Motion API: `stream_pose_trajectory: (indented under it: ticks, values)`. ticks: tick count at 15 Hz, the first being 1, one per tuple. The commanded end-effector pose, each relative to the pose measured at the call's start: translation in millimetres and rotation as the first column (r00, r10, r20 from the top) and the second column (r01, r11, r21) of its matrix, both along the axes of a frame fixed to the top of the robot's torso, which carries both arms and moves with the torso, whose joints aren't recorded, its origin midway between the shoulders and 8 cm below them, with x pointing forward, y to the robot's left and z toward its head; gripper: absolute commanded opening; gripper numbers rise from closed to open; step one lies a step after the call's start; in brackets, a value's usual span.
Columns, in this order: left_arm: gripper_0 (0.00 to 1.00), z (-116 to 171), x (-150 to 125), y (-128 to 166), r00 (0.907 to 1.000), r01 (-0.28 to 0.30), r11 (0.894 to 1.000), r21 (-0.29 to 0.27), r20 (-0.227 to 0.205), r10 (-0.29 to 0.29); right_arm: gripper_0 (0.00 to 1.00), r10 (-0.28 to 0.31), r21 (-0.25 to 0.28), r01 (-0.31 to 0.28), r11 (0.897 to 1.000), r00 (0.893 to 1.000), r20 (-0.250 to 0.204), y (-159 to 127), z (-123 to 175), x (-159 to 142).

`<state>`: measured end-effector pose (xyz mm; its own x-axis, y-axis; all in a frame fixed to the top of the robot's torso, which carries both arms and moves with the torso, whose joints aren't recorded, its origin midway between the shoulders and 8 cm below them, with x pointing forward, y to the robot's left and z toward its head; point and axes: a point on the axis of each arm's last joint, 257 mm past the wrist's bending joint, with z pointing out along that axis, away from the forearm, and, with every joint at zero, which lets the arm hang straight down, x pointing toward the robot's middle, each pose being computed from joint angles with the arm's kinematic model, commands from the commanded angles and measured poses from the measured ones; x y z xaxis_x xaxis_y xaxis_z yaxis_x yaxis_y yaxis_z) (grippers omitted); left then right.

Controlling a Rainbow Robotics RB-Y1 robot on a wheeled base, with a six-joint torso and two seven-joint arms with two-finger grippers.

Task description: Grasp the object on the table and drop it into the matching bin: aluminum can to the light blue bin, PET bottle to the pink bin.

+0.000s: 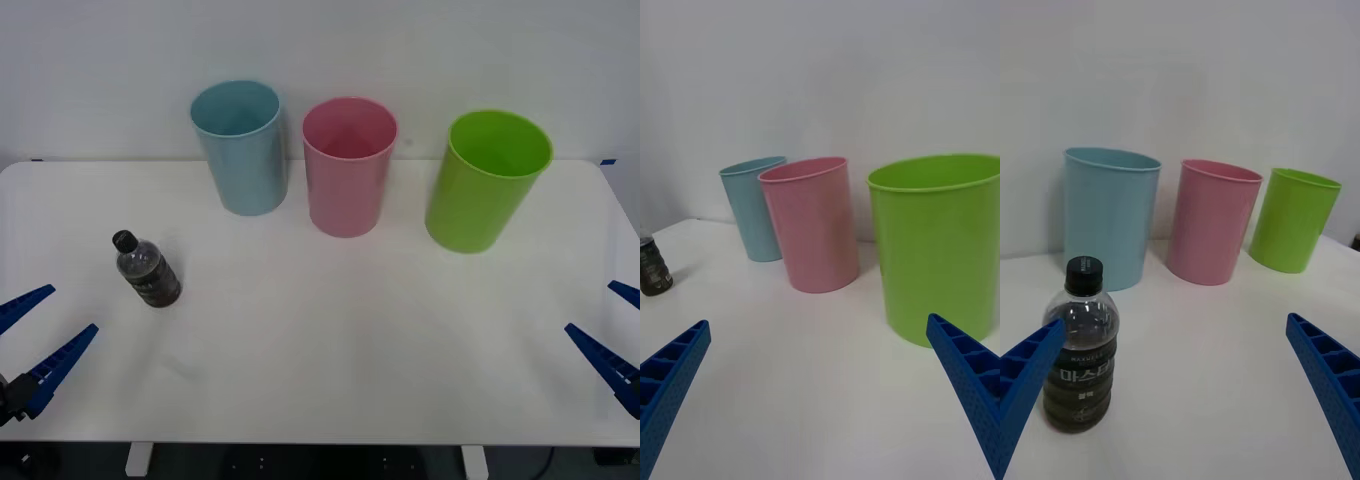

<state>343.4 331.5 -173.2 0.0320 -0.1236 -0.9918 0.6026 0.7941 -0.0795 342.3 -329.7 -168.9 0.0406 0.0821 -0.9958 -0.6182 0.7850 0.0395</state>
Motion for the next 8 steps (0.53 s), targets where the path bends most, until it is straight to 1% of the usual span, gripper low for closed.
stream_pose_trajectory:
  ticks: [1, 3, 4, 5, 8]
  values:
    - [1.0, -9, 1, 6, 0.9993, -0.029, 1.0, -0.004, -0.023, 0.028, 1.0, 0.0, 0.0, 0.0, 1.0, 1.0, 0.0, 0, 0, 0]
    - [1.0, -20, 3, 9, 0.9978, -0.049, 0.999, -0.01, -0.045, 0.048, 1.0, 0.0, 0.0, 0.0, 1.0, 1.0, 0.0, 0, 0, 0]
    - [1.0, -25, 5, 12, 0.9967, -0.062, 0.998, 0.003, -0.053, 0.062, 1.0, 0.0, 0.0, 0.0, 1.0, 1.0, 0.0, 0, 0, 0]
    - [1.0, -30, 9, 16, 0.994, -0.088, 0.996, 0.018, -0.064, 0.088, 1.0, 0.0, 0.0, 0.0, 1.0, 1.0, 0.0, 0, 0, 0]
    - [1.0, -44, 16, 25, 0.9838, -0.151, 0.988, 0.028, -0.093, 0.153, 1.0, 0.0, 0.0, 0.0, 1.0, 1.0, 0.0, 0, 0, 0]
